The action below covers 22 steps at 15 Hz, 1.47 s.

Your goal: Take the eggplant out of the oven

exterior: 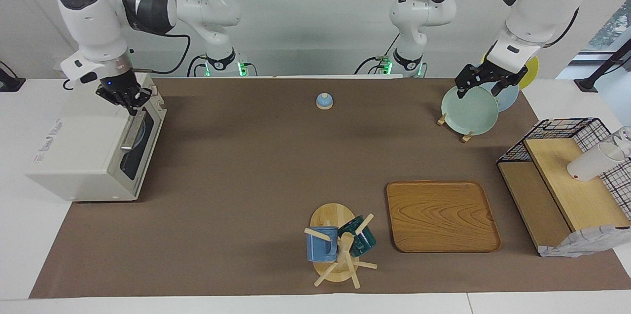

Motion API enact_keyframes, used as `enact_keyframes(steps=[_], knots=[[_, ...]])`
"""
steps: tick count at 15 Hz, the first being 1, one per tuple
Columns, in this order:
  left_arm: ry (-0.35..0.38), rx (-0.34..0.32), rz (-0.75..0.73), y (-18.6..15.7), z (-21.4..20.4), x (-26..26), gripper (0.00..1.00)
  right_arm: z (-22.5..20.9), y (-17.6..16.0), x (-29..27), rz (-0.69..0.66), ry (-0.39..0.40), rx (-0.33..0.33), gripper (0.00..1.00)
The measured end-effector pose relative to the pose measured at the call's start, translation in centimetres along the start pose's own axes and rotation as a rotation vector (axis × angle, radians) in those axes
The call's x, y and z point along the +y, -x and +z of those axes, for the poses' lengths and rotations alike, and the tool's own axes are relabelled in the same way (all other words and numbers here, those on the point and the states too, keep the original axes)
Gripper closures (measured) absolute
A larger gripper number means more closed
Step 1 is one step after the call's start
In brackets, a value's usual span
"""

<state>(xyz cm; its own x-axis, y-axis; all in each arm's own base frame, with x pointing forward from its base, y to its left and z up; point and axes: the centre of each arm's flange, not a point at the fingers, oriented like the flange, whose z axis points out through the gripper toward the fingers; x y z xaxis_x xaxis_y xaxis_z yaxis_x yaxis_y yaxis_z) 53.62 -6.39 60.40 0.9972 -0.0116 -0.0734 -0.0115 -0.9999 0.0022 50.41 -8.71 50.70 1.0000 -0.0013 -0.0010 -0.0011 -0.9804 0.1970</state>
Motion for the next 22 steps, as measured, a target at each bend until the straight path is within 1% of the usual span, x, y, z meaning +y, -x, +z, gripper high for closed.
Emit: enact_keyframes(steps=[2,7,13,17,19,22], knots=[[0.000,0.000,0.000,0.0,0.0,0.0,0.00,1.0,0.1,0.2,-0.002,0.009,-0.005,0.99],[0.000,0.000,0.000,0.0,0.0,0.0,0.00,3.9,0.0,0.1,-0.003,0.003,-0.009,0.99],[0.000,0.000,0.000,0.0,0.0,0.0,0.00,3.9,-0.1,-0.7,-0.005,0.005,-0.007,0.99],[0.000,0.000,0.000,0.0,0.0,0.0,0.00,4.4,-0.5,-4.9,0.014,0.001,-0.015,0.99],[0.000,0.000,0.000,0.0,0.0,0.0,0.00,5.5,-1.1,-7.7,0.027,-0.004,-0.009,0.99],[0.000,0.000,0.000,0.0,0.0,0.0,0.00,7.8,-1.8,-10.6,0.030,-0.025,-0.021,0.99]])
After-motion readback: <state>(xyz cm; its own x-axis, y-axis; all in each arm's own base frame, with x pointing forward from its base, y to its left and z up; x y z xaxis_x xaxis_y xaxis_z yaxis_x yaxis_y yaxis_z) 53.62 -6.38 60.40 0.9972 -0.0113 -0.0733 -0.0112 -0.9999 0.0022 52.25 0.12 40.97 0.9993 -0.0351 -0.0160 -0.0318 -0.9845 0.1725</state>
